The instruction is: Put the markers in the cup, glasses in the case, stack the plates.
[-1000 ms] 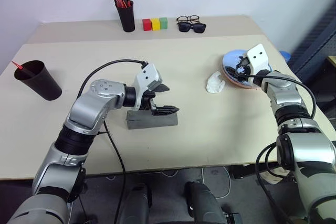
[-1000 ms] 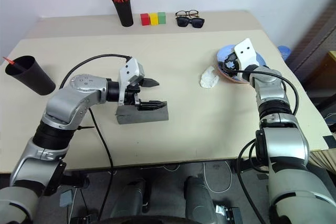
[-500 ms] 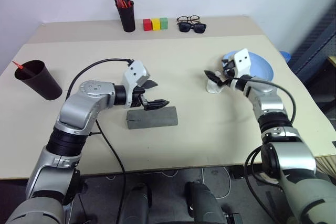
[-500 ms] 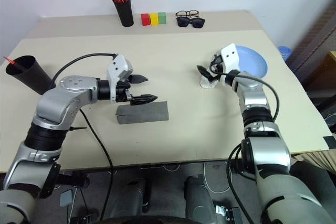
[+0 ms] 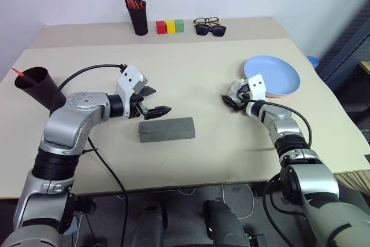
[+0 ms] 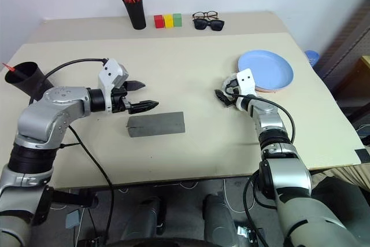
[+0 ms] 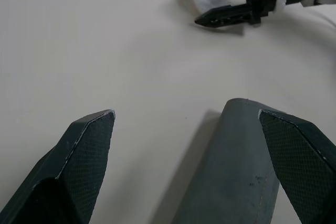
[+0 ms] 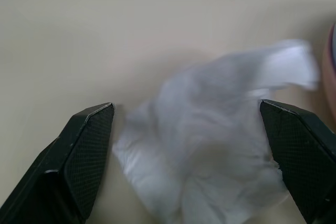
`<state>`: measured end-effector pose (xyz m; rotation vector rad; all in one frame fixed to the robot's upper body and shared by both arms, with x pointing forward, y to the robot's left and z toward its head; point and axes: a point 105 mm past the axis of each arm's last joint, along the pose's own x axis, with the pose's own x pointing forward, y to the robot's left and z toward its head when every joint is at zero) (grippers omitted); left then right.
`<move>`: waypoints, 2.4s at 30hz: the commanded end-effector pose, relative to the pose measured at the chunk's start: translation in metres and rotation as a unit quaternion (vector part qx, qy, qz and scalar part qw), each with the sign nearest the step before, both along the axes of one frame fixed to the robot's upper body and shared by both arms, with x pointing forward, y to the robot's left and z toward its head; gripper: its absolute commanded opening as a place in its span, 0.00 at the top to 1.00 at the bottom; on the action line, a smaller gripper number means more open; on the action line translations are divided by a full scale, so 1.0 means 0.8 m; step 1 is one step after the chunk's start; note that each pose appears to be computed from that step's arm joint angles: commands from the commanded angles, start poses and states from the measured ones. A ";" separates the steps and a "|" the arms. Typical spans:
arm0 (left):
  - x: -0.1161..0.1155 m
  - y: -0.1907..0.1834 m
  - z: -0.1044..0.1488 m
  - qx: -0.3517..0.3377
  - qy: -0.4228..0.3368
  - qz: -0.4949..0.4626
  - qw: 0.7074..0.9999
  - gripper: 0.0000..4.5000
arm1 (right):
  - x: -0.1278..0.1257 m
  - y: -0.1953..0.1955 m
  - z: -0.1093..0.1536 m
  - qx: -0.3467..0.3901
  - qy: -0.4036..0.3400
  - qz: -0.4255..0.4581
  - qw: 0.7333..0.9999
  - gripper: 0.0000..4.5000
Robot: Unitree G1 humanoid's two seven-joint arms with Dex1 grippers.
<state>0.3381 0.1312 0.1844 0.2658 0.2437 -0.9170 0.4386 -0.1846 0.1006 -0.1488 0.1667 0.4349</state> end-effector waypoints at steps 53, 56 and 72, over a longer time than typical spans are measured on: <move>0.023 -0.047 0.025 -0.085 -0.106 0.067 0.988 0.00 | 0.021 -0.068 0.168 -0.018 -0.179 -0.081 0.980 0.02; 0.024 -0.042 0.027 -0.096 -0.118 0.077 0.985 0.00 | 0.004 -0.064 0.151 -0.013 -0.167 -0.073 0.983 0.02; 0.002 0.019 0.004 -0.090 -0.105 0.124 0.983 0.00 | -0.168 -0.079 0.089 -0.056 -0.059 -0.027 0.996 0.02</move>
